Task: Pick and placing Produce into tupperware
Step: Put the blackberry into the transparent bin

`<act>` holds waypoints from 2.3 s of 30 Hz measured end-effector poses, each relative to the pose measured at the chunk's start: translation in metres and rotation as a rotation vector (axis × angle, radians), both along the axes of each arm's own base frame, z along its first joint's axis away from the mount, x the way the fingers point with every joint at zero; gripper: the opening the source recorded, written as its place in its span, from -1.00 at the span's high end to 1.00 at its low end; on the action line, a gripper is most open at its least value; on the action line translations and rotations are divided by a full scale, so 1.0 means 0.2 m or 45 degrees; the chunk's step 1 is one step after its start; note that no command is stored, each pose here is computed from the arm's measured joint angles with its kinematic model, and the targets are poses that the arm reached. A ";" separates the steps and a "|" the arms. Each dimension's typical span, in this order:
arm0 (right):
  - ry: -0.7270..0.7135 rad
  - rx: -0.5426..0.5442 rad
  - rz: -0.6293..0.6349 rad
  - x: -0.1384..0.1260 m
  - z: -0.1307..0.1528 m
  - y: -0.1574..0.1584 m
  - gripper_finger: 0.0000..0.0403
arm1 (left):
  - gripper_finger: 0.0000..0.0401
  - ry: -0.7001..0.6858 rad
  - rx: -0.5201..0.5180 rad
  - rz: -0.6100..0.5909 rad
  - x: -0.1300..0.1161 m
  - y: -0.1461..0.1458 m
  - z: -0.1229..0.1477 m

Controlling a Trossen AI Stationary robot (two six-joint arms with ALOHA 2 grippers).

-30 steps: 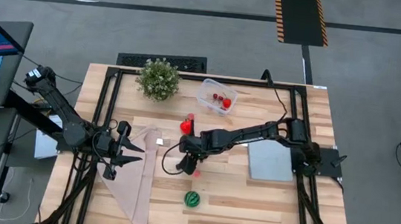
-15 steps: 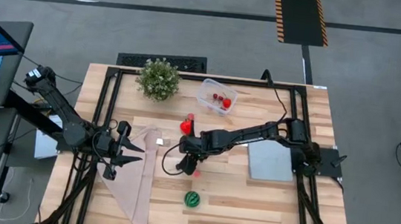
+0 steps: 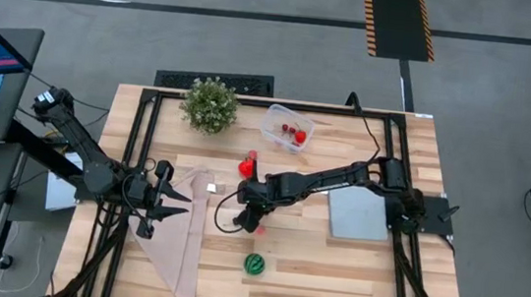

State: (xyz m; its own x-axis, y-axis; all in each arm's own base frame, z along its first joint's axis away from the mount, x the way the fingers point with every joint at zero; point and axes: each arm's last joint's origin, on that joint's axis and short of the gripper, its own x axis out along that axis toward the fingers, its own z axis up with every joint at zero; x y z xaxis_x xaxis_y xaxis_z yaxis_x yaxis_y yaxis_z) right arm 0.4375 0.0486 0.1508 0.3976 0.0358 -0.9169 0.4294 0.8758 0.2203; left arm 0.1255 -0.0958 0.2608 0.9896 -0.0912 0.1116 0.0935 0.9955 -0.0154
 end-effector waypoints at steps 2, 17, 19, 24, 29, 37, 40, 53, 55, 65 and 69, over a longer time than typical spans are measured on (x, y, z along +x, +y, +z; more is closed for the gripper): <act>-0.001 -0.001 0.001 0.00 0.00 0.00 0.59 | 0.51 0.000 0.000 0.000 0.00 0.00 0.00; -0.003 -0.002 0.030 0.00 0.00 0.03 0.88 | 0.51 0.000 0.000 0.000 0.00 0.00 0.00; -0.003 -0.002 0.039 0.00 0.00 0.03 0.92 | 0.51 0.000 0.000 0.000 0.00 0.00 0.00; -0.003 -0.003 0.045 -0.01 0.00 0.04 0.74 | 0.51 0.001 0.001 0.001 0.00 0.00 0.00; -0.005 -0.061 0.001 -0.01 0.00 0.07 0.26 | 0.51 0.001 0.001 0.000 0.00 0.00 0.00; -0.054 -0.102 -0.001 0.00 0.00 0.11 -0.23 | 0.51 0.000 0.009 0.001 0.00 0.00 0.00; -0.087 -0.128 -0.015 0.02 -0.01 0.12 -0.25 | 0.51 0.000 0.009 0.001 0.00 0.00 0.00; -0.059 -0.135 -0.069 0.03 -0.09 0.12 -0.12 | 0.51 0.019 0.022 0.027 0.03 0.00 -0.02; -0.059 -0.131 -0.080 0.03 -0.09 0.12 -0.08 | 0.51 0.019 0.015 0.037 0.03 0.00 -0.02; -0.056 -0.132 -0.079 0.03 -0.09 0.12 0.52 | 0.51 0.023 0.001 0.044 0.04 0.01 -0.02; -0.067 -0.139 -0.063 0.03 -0.09 0.12 0.54 | 0.51 0.025 0.002 0.044 0.04 0.01 -0.02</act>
State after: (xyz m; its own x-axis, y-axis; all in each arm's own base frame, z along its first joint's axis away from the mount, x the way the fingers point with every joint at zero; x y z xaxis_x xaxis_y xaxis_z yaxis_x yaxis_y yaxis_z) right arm 0.4435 0.0725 0.1325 0.4439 -0.0839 -0.8921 0.4631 0.8738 0.1482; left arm 0.1327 -0.0947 0.2569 0.9941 -0.0574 0.0924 0.0591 0.9981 -0.0151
